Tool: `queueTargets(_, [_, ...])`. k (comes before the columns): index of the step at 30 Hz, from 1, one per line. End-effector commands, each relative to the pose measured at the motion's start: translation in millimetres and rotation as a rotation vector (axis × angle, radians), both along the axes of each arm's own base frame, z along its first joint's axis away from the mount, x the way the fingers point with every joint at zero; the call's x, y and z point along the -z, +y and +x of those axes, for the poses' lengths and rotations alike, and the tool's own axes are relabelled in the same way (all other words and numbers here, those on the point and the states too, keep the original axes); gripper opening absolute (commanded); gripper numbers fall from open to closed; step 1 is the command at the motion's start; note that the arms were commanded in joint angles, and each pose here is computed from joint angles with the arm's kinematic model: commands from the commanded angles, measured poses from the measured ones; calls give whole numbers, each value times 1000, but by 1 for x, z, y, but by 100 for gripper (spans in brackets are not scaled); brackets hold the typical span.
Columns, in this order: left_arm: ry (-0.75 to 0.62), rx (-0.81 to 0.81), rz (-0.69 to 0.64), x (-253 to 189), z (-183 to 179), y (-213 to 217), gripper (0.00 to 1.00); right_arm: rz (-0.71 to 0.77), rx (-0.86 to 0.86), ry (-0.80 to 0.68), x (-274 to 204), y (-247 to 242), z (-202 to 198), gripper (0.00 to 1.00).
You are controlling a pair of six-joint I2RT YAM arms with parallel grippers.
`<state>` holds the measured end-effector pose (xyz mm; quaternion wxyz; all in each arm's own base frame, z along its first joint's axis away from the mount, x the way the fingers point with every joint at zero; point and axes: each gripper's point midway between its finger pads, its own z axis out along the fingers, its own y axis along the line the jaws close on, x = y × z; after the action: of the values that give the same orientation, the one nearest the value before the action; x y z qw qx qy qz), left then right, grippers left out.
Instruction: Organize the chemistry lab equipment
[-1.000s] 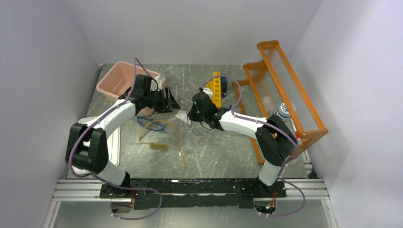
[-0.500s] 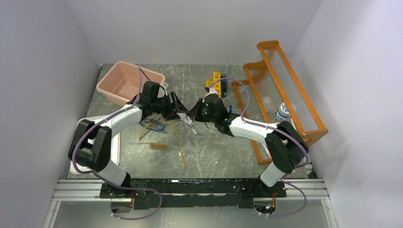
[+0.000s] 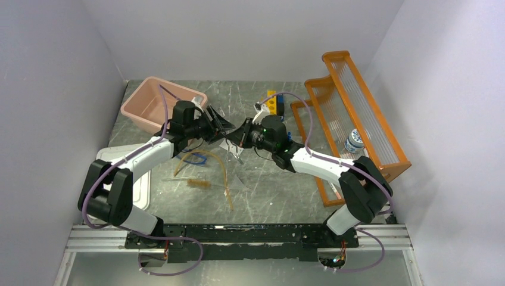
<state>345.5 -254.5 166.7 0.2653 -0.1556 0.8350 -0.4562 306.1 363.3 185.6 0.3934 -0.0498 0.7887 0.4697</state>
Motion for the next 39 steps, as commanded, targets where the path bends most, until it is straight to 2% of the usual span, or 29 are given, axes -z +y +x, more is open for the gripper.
queueTargets(1, [-52, -55, -12, -14, 9, 1, 63, 70, -26, -76, -28, 4, 0, 0])
queueTargets(6, [-87, -50, -1, -22, 6, 3, 42, 78, -3, -90, -31, 0, 4, 0])
queueTargets(11, [-126, -41, -3, -32, 0, 6, 30, 78, 12, -103, -33, -1, 8, 0])
queueTargets(13, [-145, -36, 6, -35, 0, 7, 20, 74, 11, -112, -35, -1, 10, 0])
queueTargets(14, [-157, -33, 6, -38, 0, 7, 11, 74, 11, -112, -37, 0, 11, 2])
queueTargets(15, [-171, -28, 7, -42, 1, 6, 6, 72, 18, -107, -37, -1, 12, 12])
queueTargets(19, [-234, -28, 49, -57, 10, 9, 5, 91, 26, -119, -50, -5, 17, 42])
queueTargets(23, [-303, -53, 133, -77, 23, 20, 5, 110, 58, -175, -76, -16, 24, 59])
queueTargets(28, [-322, -151, 241, -98, 50, 59, 5, 59, 117, -233, -97, -34, 41, 61])
queueTargets(33, [-284, -338, 289, -106, 86, 135, 5, -24, 168, -268, -99, -47, 56, 62])
queueTargets(39, [-183, -544, 354, -90, 130, 217, 5, -96, 185, -241, -83, -54, 70, 62])
